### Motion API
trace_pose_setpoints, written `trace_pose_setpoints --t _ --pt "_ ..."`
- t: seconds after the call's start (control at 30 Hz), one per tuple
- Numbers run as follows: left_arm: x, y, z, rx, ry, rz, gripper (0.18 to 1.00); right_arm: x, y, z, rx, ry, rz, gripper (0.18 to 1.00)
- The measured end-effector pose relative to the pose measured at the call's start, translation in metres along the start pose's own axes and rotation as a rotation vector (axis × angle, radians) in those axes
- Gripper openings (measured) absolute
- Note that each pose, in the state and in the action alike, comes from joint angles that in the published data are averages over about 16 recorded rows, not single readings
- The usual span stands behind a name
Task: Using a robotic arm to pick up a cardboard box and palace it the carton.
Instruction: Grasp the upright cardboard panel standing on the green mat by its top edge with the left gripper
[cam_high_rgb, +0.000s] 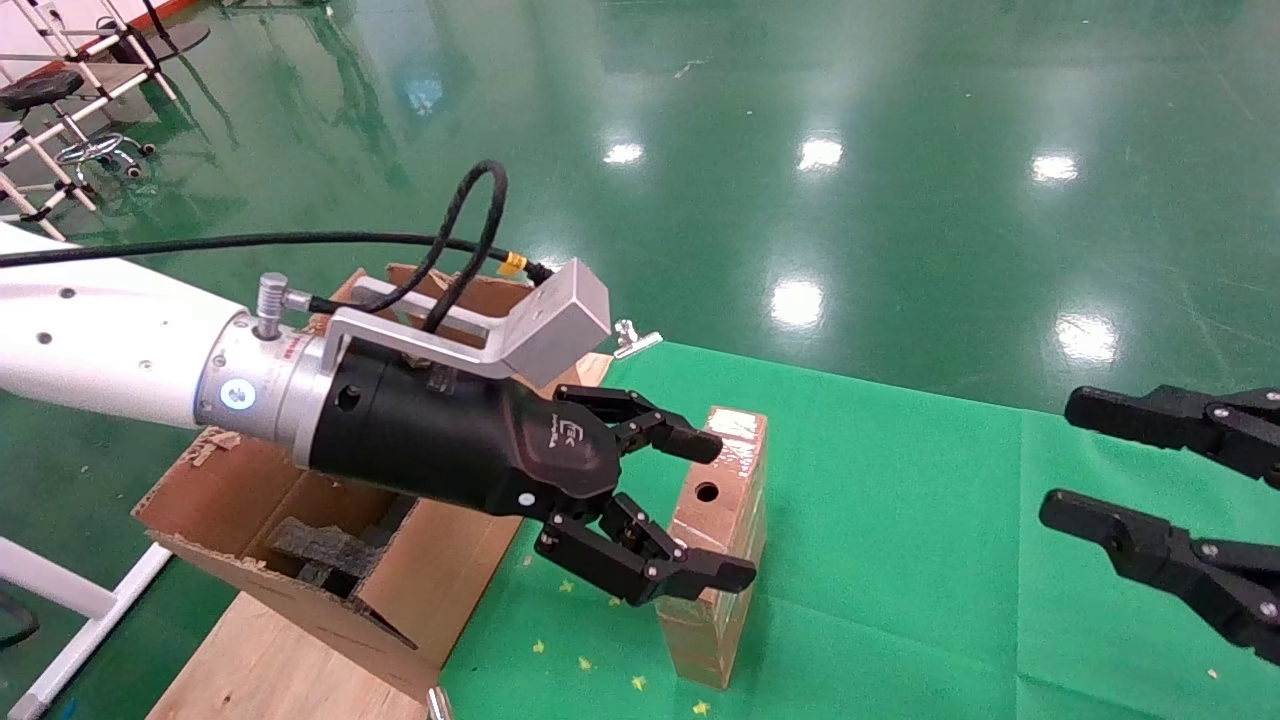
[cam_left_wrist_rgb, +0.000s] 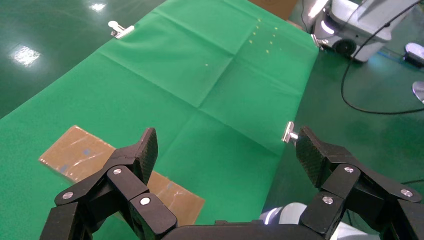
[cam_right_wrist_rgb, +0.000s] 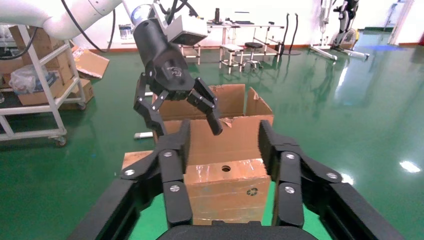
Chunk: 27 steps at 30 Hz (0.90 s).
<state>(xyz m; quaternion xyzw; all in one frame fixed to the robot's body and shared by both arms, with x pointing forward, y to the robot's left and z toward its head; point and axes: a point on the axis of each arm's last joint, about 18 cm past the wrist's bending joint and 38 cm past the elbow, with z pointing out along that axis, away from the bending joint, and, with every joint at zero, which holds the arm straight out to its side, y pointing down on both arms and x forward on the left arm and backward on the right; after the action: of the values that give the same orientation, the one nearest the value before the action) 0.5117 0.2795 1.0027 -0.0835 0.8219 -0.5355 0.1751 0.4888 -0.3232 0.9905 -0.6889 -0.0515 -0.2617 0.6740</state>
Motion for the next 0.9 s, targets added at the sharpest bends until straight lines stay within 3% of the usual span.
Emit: trace_pose_setpoints --t 0.3,0.53,0.9 --pt "-0.009 -0.002 0.007 -0.082 -0.029 -0.065 1.001 0.0 0.0 0.0 0.0 0.0 0.0 0.414" --pt "-0.025 -0.01 0.021 -0.188 -0.089 -0.176 1.001 0.0 0.0 0.0 0.0 0.0 0.0 0.292" --pt "-0.045 -0.029 0.039 -0.32 -0.21 -0.353 1.001 0.0 0.0 0.0 0.0 0.001 0.0 0.204"
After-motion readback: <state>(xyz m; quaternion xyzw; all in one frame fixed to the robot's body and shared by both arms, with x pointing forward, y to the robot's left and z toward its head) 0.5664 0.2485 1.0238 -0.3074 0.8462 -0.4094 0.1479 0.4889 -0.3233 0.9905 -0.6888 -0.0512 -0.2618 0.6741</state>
